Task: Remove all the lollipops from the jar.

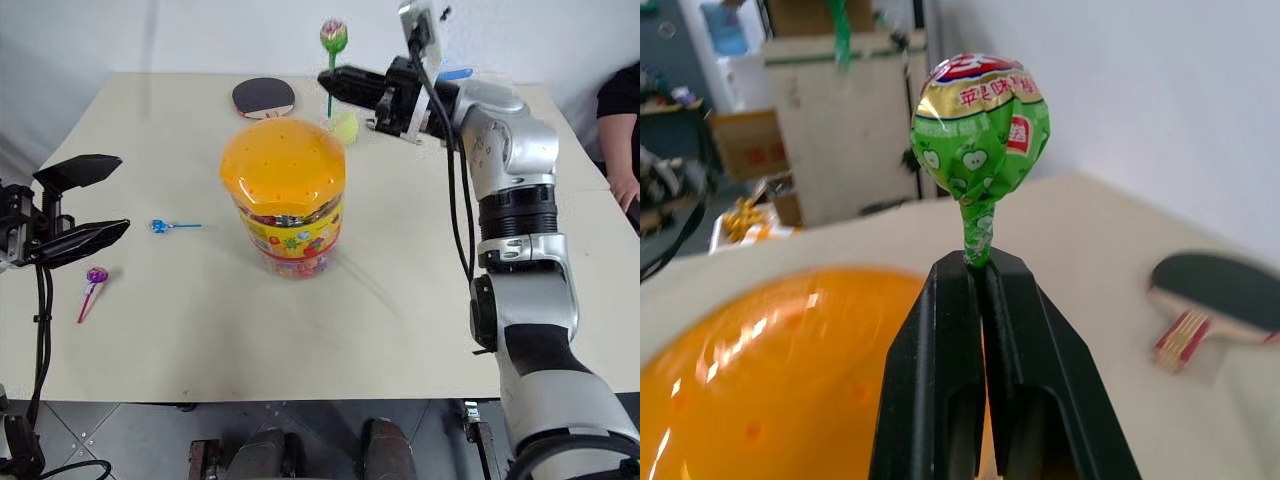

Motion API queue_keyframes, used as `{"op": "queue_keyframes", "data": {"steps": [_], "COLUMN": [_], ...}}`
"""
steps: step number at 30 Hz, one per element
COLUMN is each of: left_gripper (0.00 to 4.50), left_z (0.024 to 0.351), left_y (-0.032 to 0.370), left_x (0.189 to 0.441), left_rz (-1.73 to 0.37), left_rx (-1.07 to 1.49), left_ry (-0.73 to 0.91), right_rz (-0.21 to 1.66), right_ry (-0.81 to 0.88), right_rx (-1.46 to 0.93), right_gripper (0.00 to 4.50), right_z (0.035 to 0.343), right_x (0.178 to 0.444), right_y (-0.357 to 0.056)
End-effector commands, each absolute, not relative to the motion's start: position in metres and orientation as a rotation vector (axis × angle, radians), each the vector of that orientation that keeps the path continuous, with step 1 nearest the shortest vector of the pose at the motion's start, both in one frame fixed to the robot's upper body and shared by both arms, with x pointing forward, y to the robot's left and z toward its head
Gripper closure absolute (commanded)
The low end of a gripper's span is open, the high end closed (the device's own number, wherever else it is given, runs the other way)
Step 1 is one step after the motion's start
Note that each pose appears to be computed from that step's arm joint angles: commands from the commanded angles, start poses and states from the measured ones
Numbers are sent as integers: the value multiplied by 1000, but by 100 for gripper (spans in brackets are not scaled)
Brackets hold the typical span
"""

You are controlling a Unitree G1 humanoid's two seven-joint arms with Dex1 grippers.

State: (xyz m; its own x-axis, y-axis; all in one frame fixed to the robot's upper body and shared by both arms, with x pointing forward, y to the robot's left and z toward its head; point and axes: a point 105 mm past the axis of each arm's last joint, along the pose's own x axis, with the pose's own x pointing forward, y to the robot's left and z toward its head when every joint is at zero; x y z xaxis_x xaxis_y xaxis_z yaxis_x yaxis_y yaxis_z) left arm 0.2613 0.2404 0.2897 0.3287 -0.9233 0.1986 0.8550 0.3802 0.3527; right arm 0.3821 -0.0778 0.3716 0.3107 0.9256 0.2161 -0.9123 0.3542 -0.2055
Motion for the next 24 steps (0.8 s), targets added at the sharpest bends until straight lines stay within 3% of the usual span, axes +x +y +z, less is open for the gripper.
{"op": "queue_keyframes", "data": {"steps": [1, 4, 7, 11, 16, 24], "left_gripper": [0, 0, 0, 0, 0, 0], "left_z": [299, 299, 300, 299, 297, 293], "left_y": [241, 239, 240, 245, 247, 247], "left_x": [259, 262, 263, 263, 262, 258], "left_rz": [-1182, -1204, -1206, -1191, -1186, -1197], "left_rx": [227, 214, 212, 215, 214, 205], "left_ry": [-424, -426, -426, -411, -398, -381], "right_rz": [1160, 959, 802, 705, 486, 316], "right_ry": [-452, -480, -374, -155, 251, 528], "right_rx": [-64, -46, -70, -213, -308, -243], "right_gripper": [445, 445, 445, 445, 445, 445], "right_z": [407, 430, 426, 382, 297, 221], "right_x": [373, 383, 390, 388, 380, 359], "right_y": [-89, -120, -155, -193, -263, -315]}}
